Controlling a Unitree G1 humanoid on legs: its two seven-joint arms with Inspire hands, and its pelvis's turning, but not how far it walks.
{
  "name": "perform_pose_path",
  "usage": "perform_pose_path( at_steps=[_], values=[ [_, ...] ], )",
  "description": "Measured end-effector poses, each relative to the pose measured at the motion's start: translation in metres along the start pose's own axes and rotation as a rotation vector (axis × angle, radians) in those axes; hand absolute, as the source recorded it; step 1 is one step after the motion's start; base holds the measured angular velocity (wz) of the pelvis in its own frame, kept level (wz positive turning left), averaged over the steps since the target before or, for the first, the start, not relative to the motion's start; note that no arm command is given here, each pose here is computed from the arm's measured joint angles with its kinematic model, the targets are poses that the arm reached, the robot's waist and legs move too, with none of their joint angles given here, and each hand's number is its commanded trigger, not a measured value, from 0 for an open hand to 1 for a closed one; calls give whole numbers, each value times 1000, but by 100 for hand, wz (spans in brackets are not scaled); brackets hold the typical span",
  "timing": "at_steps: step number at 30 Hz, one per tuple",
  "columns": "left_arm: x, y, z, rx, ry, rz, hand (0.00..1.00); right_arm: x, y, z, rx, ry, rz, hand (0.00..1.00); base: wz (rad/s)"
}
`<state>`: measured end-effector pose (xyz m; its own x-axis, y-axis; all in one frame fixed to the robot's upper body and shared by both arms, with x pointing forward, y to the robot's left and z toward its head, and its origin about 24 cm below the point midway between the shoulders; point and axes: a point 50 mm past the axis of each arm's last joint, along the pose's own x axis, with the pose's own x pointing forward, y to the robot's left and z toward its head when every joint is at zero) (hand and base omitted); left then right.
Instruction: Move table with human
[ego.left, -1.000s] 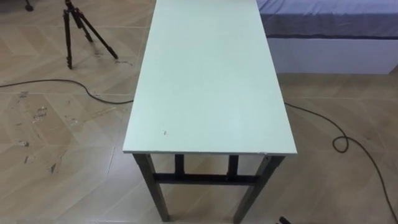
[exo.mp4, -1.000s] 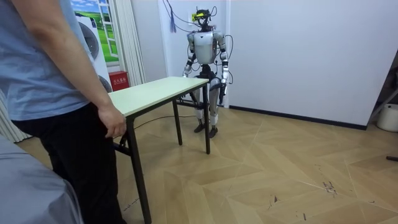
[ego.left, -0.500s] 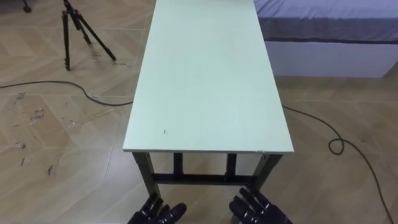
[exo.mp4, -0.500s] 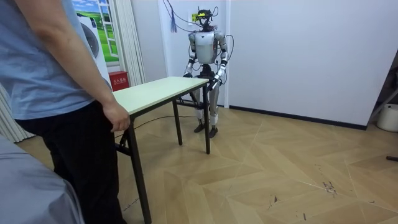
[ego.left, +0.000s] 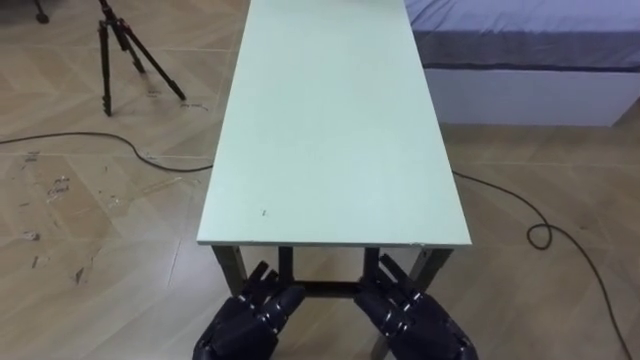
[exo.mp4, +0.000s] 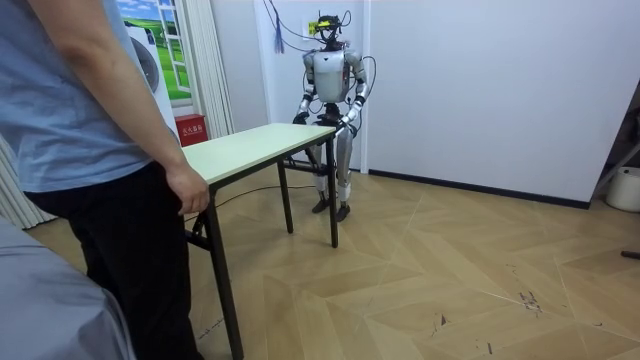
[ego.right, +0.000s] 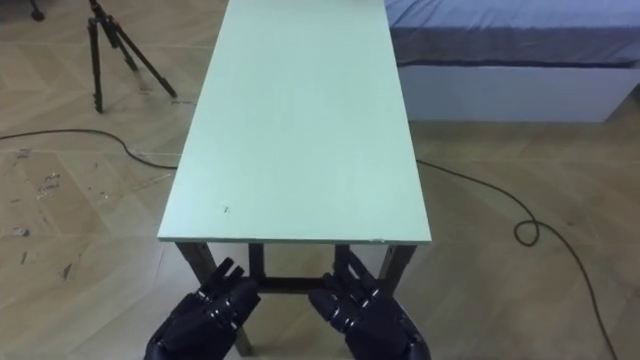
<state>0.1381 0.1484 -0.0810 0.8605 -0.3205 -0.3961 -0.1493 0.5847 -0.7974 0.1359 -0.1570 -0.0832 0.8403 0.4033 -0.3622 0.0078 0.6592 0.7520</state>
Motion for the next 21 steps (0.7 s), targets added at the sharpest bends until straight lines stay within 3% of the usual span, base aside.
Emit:
perform_pose_path(
  at_steps=[7, 14, 21],
  values=[
    [8, -4, 7, 13, -7, 6, 0, 5, 4, 1, 22, -1, 14, 0, 0],
    [7, 3, 21, 0, -55, 51, 0, 11, 4, 7, 40, -13, 1, 0, 0],
    [10, 4, 25, -65, -65, 66, 0, 15, 6, 12, 88, -36, -4, 0, 0]
  ],
)
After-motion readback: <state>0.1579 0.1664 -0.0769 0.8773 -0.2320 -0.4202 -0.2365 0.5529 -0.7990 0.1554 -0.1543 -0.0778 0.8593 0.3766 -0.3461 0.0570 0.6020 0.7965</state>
